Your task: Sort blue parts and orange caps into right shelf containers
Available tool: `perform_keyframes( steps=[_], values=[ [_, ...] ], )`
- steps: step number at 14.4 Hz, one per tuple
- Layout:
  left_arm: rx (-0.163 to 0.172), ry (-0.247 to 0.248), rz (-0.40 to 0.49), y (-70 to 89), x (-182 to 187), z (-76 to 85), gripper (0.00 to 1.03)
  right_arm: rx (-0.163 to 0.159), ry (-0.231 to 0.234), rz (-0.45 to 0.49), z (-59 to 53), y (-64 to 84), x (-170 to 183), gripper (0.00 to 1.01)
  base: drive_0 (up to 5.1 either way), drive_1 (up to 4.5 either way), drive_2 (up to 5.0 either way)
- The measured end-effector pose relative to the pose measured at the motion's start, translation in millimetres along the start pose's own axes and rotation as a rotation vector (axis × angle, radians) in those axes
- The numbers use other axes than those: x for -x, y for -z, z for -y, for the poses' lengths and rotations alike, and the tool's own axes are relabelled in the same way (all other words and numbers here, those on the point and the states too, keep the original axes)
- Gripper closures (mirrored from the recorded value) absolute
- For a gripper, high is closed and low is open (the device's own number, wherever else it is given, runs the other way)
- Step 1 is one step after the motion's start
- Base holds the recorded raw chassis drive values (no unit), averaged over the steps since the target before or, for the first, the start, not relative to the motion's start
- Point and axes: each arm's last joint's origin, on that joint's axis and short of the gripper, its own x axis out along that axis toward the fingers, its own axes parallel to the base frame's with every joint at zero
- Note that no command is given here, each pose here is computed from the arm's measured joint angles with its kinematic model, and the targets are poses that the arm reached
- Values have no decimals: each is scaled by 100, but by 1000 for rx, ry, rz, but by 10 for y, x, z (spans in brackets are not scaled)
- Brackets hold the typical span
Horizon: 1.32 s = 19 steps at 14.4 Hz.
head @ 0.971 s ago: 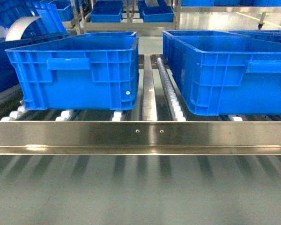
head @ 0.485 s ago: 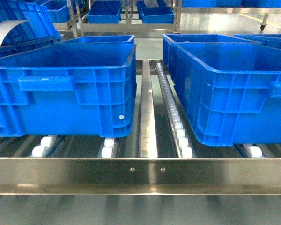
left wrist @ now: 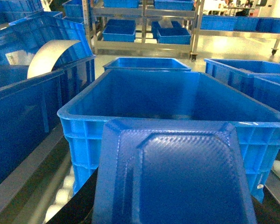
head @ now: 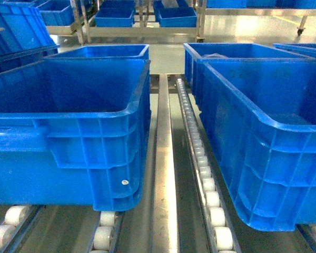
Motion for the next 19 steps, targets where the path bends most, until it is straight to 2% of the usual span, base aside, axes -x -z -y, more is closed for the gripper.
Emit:
perform_keyframes(
  steps=[19],
  values=[
    [1, -5, 5, -4, 0, -1, 61, 1, 6, 5, 1, -4, 0, 57, 0, 0, 0]
  ],
)
